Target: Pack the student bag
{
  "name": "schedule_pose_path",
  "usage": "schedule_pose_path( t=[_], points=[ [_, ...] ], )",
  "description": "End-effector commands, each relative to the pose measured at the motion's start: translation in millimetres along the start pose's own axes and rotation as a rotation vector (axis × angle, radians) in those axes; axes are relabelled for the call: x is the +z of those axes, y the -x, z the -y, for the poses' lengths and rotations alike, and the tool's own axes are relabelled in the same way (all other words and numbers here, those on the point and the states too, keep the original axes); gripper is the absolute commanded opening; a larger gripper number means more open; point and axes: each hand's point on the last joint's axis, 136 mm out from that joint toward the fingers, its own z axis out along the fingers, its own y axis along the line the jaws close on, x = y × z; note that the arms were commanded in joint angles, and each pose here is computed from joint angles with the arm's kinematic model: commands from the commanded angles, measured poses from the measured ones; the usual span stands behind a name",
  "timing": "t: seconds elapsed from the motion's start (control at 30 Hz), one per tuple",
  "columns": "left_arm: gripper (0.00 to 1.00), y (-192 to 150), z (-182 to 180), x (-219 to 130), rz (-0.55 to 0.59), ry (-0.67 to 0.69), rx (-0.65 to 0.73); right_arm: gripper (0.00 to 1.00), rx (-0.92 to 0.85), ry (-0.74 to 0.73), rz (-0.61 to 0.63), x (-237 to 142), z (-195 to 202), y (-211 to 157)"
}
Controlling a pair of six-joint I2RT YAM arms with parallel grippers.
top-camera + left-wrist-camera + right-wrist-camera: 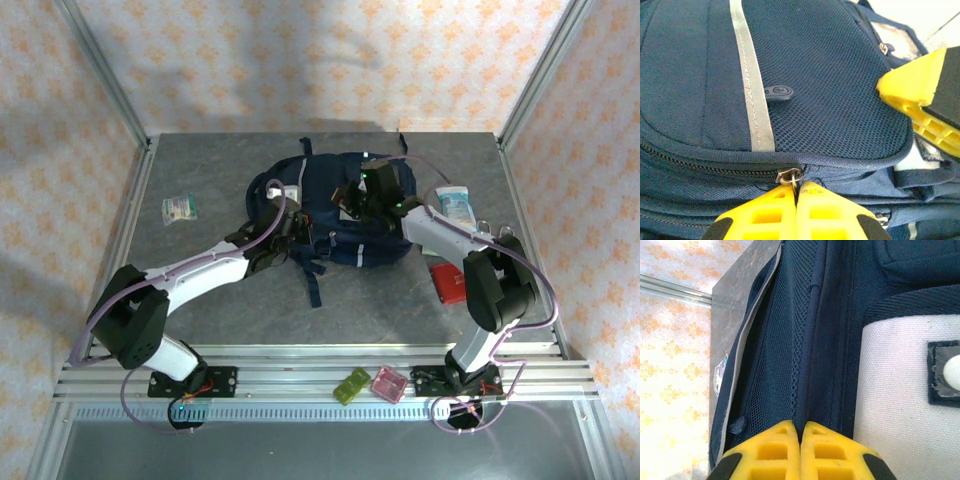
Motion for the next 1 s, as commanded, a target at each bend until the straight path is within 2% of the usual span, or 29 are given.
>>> schedule_pose_path(
  t=[0.0, 0.1, 0.27, 0.3, 0.37, 0.47, 0.57, 0.77, 0.97],
  points=[
    [0.00, 12, -7, -13, -0.036, 0.076, 0.084, 0.00, -0.061, 0.207, 0.070, -28, -66, 17],
    [0.00, 8, -12, -12, -0.093, 0.126, 0.144, 0.00, -0.062, 0.198, 0.065, -26, -64, 16],
    [0.01, 5, -15, -11, -0.105, 0.138, 0.172, 0.00, -0.059, 0.203, 0.062, -26, -64, 16],
    [0.06, 4, -14, -10, -0.100, 0.127, 0.164, 0.00, -0.057, 0.203, 0.063, -25, -64, 15],
    [0.10, 5, -12, -8, -0.080, 0.111, 0.150, 0.00, -0.055, 0.205, 0.062, -25, -64, 15],
    [0.26, 8, -10, -5, -0.049, 0.095, 0.135, 0.00, -0.054, 0.202, 0.062, -25, -63, 14],
    [0.35, 8, -3, -3, -0.033, 0.053, 0.129, 0.00, -0.055, 0.201, 0.066, -27, -63, 14],
    [0.36, 3, -6, 4, -0.047, 0.080, 0.127, 0.00, -0.053, 0.202, 0.068, -27, -63, 15],
    [0.34, -15, -16, 12, -0.057, 0.149, 0.163, 0.00, -0.052, 0.213, 0.068, -26, -67, 16]
  ],
)
